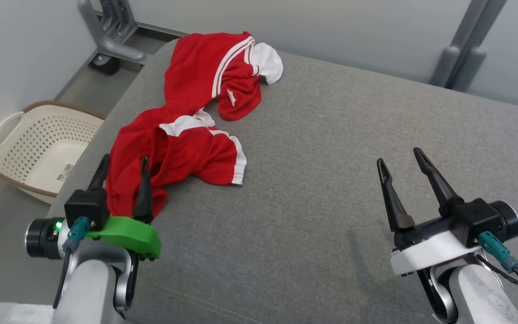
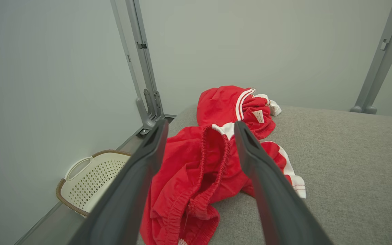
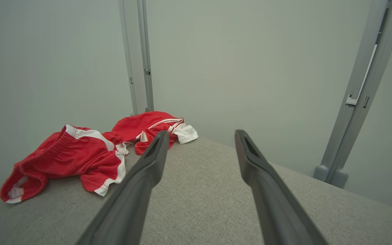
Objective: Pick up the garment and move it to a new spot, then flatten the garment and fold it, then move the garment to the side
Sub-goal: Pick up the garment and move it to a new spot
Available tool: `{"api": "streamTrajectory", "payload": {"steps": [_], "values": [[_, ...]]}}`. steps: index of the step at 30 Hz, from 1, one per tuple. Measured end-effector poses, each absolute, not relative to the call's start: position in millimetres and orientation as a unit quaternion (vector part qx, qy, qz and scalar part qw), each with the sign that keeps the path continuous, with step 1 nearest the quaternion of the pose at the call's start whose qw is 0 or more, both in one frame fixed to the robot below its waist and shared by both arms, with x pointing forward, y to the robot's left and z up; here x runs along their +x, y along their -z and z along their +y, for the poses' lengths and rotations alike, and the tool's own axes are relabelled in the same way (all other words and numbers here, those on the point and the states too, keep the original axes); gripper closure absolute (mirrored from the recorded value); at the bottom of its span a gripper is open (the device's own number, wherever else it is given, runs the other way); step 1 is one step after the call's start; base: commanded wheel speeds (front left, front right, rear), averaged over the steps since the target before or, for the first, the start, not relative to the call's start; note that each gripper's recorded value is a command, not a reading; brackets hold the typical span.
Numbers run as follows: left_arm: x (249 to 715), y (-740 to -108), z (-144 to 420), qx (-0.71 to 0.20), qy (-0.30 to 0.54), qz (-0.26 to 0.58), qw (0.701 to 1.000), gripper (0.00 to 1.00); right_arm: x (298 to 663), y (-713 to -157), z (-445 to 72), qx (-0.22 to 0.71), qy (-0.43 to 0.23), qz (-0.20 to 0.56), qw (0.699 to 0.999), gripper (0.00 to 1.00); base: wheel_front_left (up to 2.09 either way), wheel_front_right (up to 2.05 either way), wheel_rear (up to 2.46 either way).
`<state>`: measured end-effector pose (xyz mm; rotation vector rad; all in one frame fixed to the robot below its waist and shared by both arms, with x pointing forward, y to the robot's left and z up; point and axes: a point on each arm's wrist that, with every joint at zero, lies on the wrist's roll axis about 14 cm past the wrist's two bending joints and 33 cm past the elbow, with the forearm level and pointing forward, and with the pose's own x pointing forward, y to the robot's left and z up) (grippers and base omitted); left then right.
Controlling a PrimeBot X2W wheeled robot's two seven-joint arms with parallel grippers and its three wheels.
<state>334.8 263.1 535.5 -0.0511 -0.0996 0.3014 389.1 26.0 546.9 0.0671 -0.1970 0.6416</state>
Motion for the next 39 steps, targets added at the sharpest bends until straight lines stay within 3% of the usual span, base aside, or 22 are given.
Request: {"api": "streamTrajectory", "payload": {"steps": [16,34,35,38,39], "values": [[416,-473,251,-0.031,-0.110,0.073,0.991,0.00,418,-533,-37,0.001,-0.238,-0.091,0.967,0.00,0.00,0.00,0.00],[449,-406,241,-0.035,-0.110,0.163,0.980,0.00,433,-503,-80,-0.007,-0.181,-0.054,0.982,0.00,0.00,0.00,0.00],[449,-405,241,-0.035,-0.110,0.164,0.980,0.04,433,-503,-80,-0.007,-0.181,-0.053,0.982,0.00,0.00,0.00,0.00],[451,-407,241,-0.034,-0.111,0.155,0.981,0.91,433,-504,-79,-0.006,-0.181,-0.054,0.982,0.00,0.00,0.00,0.00],[453,-410,241,-0.034,-0.111,0.147,0.982,1.00,434,-504,-79,-0.006,-0.181,-0.055,0.982,0.00,0.00,0.00,0.00]]}}
